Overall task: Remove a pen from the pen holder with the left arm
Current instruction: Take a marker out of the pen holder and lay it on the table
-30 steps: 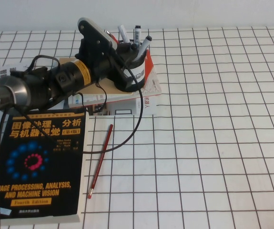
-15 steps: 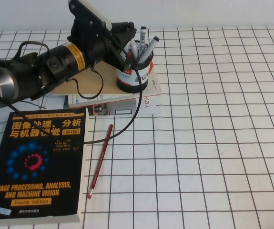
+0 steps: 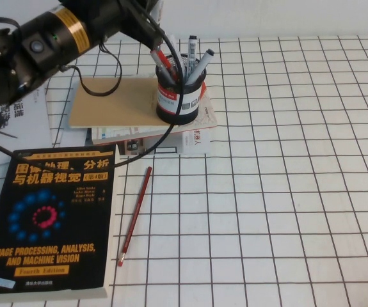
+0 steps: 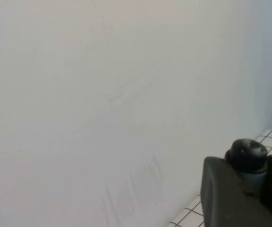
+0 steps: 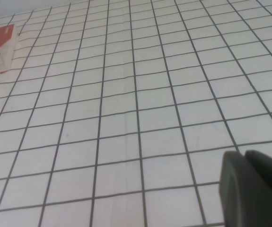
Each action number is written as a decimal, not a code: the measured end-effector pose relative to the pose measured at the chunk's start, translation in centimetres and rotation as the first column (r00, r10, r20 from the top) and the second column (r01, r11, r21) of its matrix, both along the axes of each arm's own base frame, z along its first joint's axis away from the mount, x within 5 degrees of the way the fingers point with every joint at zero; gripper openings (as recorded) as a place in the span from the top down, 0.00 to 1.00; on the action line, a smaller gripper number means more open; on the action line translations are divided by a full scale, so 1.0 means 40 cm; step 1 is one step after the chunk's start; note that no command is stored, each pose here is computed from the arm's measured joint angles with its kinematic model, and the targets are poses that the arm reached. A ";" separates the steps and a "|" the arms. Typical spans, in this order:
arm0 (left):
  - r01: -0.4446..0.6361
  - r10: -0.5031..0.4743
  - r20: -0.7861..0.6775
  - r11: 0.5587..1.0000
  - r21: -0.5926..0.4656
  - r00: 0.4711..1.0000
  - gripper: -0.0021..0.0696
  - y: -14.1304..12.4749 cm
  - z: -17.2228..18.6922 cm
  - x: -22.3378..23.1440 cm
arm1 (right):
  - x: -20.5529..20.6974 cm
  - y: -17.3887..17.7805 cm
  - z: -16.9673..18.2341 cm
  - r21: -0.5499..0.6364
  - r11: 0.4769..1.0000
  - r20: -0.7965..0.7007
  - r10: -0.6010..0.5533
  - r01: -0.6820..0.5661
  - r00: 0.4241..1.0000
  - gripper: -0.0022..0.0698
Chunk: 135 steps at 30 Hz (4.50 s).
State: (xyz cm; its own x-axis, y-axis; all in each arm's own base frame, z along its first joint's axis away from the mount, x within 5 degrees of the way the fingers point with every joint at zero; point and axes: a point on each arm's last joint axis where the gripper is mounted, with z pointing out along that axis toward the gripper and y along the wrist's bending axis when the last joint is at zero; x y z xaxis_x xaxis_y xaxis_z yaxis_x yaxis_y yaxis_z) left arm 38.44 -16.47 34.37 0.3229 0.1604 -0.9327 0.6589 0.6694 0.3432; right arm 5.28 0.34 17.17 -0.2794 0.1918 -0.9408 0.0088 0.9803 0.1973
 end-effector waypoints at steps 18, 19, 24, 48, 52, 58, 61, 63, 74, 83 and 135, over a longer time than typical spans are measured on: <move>-0.379 0.282 -0.430 0.912 -0.156 0.858 0.79 0.098 0.061 -0.160 | 0.000 0.000 0.000 0.000 1.000 0.000 0.000 0.000 1.000 0.99; -0.410 0.323 -0.451 0.905 -0.108 0.832 0.79 0.098 0.043 -0.166 | 0.000 0.000 0.000 0.000 1.000 0.000 0.000 0.000 1.000 0.99; -0.374 0.396 -0.567 0.913 0.161 0.723 0.80 0.066 -0.030 -0.204 | 0.000 0.000 0.000 0.000 1.000 0.000 0.000 0.000 1.000 0.99; -0.218 0.411 -0.906 0.898 0.383 0.099 0.80 -0.013 -0.381 -0.168 | 0.000 0.000 0.000 0.000 1.000 0.000 0.000 0.000 1.000 0.99; -0.253 0.421 -0.903 0.886 0.389 0.084 0.80 -0.015 -0.403 -0.152 | 0.000 0.000 0.000 0.000 1.000 0.000 0.000 0.000 1.000 0.99; -0.268 0.436 -0.894 0.878 0.397 0.105 0.80 -0.022 -0.401 -0.125 | 0.000 0.000 0.000 0.000 1.000 0.000 0.000 0.000 1.000 0.99; -0.273 0.438 -0.890 0.877 0.394 0.123 0.80 -0.023 -0.396 -0.118 | 0.000 0.000 0.000 0.000 1.000 0.000 0.000 0.000 1.000 0.99; -0.275 0.439 -0.889 0.877 0.394 0.126 0.79 -0.023 -0.395 -0.117 | 0.000 0.000 0.000 0.000 1.000 0.000 0.000 0.000 1.000 0.99; -0.239 0.449 -0.873 0.884 0.402 0.192 0.64 -0.052 -0.393 -0.127 | 0.000 0.000 0.000 0.000 1.000 0.000 0.000 0.000 1.000 0.99; -0.238 0.491 -0.837 0.866 0.440 0.242 0.63 -0.043 -0.394 -0.119 | 0.000 0.000 0.000 0.000 1.000 0.000 0.000 0.000 1.000 0.99; -0.476 0.422 -0.472 0.879 0.005 0.774 0.97 0.339 -0.394 -0.756 | 0.000 0.000 0.000 0.000 1.000 0.000 0.000 0.000 1.000 0.99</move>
